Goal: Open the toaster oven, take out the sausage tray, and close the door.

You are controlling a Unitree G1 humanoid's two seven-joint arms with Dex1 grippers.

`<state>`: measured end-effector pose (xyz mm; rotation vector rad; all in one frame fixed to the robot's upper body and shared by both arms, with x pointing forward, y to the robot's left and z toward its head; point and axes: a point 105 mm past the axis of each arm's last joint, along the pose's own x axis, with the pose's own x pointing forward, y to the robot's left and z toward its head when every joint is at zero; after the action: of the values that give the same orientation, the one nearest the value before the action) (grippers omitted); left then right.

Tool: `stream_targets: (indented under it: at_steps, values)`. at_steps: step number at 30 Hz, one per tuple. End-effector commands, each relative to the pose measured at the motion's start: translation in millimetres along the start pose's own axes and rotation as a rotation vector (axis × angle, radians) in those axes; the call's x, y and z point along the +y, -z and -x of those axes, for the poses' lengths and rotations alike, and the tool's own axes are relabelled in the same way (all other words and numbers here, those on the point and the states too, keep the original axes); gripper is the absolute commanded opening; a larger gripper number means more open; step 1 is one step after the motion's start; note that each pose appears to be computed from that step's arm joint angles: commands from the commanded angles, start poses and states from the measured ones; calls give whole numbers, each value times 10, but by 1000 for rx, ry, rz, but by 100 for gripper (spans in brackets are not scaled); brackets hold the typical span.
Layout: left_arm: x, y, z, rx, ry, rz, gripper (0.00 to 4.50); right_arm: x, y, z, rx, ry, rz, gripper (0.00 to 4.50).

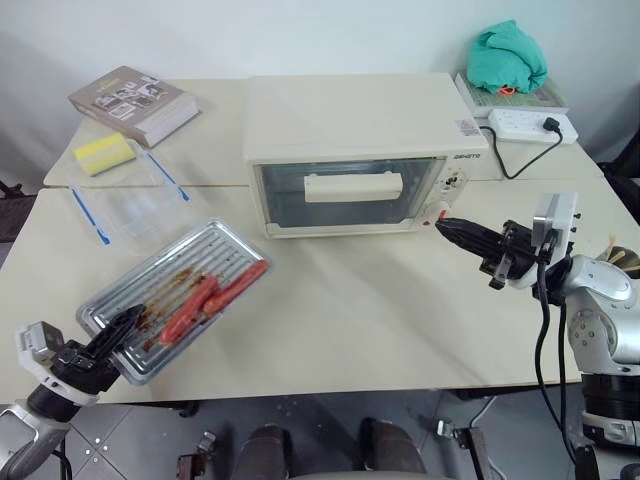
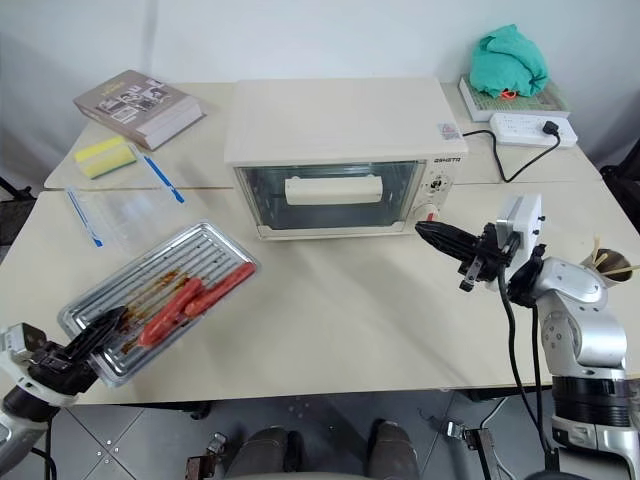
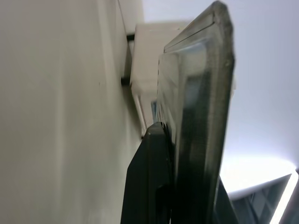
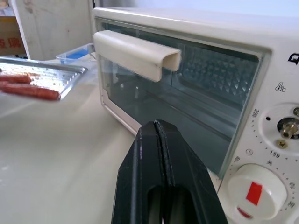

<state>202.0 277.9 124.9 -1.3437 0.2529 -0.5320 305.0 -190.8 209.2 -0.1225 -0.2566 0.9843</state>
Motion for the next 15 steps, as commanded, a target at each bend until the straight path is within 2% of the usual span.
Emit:
stream_targets:
  at_steps: [1, 2, 5, 13, 15]
  values:
    - [-132, 161, -89, 121, 50, -19, 0, 49, -84, 105, 6, 8, -17, 2]
    - [-154, 197, -154, 149, 61, -28, 0, 84, -89, 147, 12, 4, -14, 2]
    - [-205, 337, -370, 249, 89, -47, 0, 225, -92, 262, 38, -9, 29, 50]
    - [-173, 699, -862, 510, 84, -30, 0, 639, 26, 536, 156, -94, 15, 317]
    - [-171, 733, -975, 561, 77, -30, 0, 702, 40, 596, 179, -98, 28, 360]
